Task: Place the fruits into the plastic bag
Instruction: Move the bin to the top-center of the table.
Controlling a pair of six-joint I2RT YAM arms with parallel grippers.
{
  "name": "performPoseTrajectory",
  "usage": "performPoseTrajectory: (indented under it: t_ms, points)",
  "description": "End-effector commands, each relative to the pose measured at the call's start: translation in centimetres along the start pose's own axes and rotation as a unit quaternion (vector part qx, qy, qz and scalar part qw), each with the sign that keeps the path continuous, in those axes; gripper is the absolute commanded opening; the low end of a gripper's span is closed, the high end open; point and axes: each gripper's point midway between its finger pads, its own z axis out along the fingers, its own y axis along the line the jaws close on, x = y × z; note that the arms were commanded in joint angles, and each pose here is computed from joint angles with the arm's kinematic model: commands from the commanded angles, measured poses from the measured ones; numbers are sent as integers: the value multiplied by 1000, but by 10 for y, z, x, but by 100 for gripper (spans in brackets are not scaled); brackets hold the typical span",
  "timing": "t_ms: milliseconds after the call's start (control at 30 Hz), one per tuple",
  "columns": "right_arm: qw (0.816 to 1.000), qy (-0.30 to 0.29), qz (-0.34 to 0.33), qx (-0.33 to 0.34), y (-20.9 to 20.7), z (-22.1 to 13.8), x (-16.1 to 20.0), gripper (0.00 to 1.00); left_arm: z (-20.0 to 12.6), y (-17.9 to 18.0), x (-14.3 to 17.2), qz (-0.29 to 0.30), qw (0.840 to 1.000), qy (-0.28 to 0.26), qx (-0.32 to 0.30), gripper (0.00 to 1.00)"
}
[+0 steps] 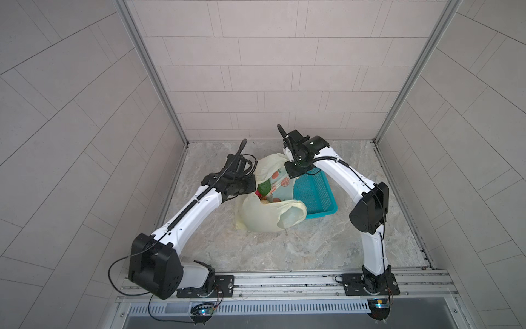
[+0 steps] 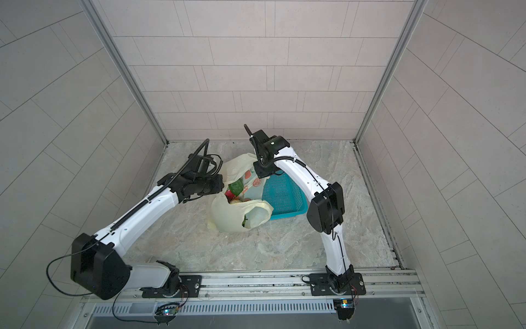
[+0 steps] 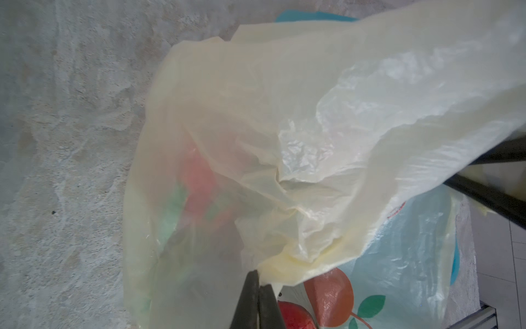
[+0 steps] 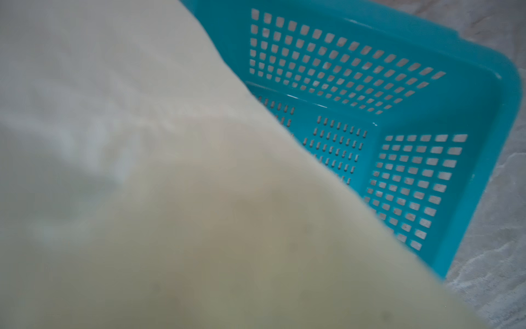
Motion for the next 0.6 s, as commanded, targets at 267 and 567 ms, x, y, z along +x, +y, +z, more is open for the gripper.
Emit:
performPoseTrajectory:
  t_ms: [267,567]
  points:
    - [992,-106,-15,74,-38,-82,-20,0,-23,-16,-36,-16,997,-72,12,0]
    - [976,-157,-45,-144,45,-95,-31,0,-47,21,-49,-53,991,-121,-27,0]
